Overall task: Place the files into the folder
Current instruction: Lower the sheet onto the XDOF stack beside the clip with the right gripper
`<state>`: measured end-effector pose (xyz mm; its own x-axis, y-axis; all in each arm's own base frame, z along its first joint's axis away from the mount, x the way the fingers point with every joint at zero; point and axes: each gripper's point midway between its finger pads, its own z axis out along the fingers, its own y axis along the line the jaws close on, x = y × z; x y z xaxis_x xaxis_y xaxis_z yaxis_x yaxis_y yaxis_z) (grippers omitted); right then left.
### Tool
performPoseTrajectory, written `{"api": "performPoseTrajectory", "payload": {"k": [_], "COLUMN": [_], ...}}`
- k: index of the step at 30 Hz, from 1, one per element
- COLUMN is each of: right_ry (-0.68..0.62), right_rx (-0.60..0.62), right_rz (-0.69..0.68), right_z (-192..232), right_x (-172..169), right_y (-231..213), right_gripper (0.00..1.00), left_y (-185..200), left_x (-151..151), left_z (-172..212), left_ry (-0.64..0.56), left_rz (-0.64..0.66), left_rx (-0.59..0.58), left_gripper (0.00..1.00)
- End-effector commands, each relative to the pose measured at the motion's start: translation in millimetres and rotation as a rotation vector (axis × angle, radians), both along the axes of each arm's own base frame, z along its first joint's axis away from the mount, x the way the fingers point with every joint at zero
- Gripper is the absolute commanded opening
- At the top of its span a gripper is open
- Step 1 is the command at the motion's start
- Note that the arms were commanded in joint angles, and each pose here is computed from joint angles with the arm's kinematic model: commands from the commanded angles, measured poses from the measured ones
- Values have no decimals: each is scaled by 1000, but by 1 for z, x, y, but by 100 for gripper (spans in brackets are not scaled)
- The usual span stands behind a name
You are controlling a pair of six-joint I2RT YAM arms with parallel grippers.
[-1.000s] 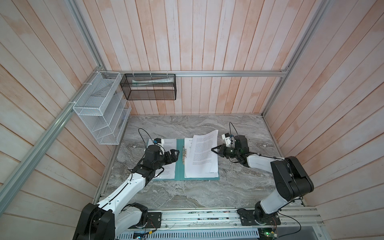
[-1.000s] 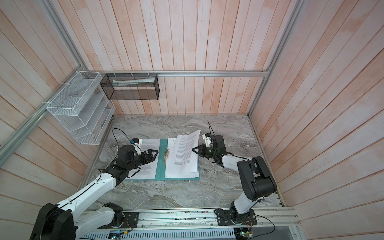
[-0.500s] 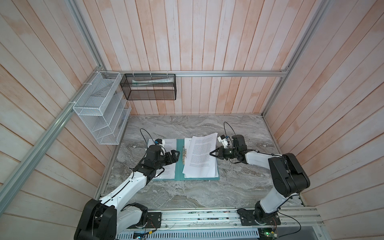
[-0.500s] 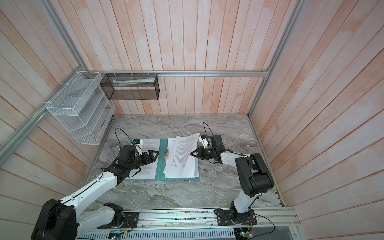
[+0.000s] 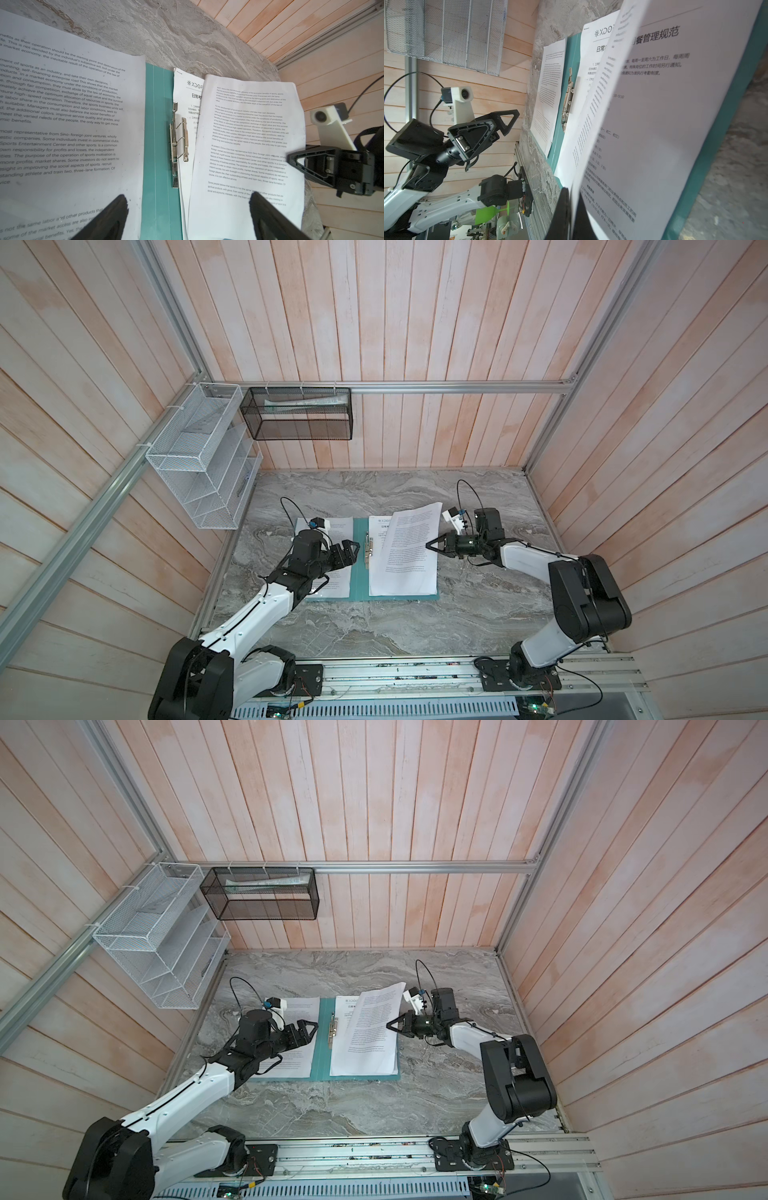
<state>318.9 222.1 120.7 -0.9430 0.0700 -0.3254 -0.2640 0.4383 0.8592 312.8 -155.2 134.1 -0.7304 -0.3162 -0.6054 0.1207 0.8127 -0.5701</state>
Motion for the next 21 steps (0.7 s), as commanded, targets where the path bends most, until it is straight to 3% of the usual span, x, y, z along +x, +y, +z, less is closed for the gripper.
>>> {"api": "performPoseTrajectory", "payload": {"k": [1,11,21], "right_ry": [-9,-17,19], "right_rx": [7,-29,-127], "right_rz": [39,98,101], "right_z": [5,8,-14], "right_x": [-10,-17,4], "right_y": [-4,-13,-20], "right_gripper": [0,0,0], "left_y": [-2,-3,-4], "left_x": [6,6,6], "left_z": [6,-1,-6], "left_ry": [-21,-4,3], "left_rz": [-9,-15,-14], "left_rx": [-5,0,-7], "left_gripper": [93,93,93]}}
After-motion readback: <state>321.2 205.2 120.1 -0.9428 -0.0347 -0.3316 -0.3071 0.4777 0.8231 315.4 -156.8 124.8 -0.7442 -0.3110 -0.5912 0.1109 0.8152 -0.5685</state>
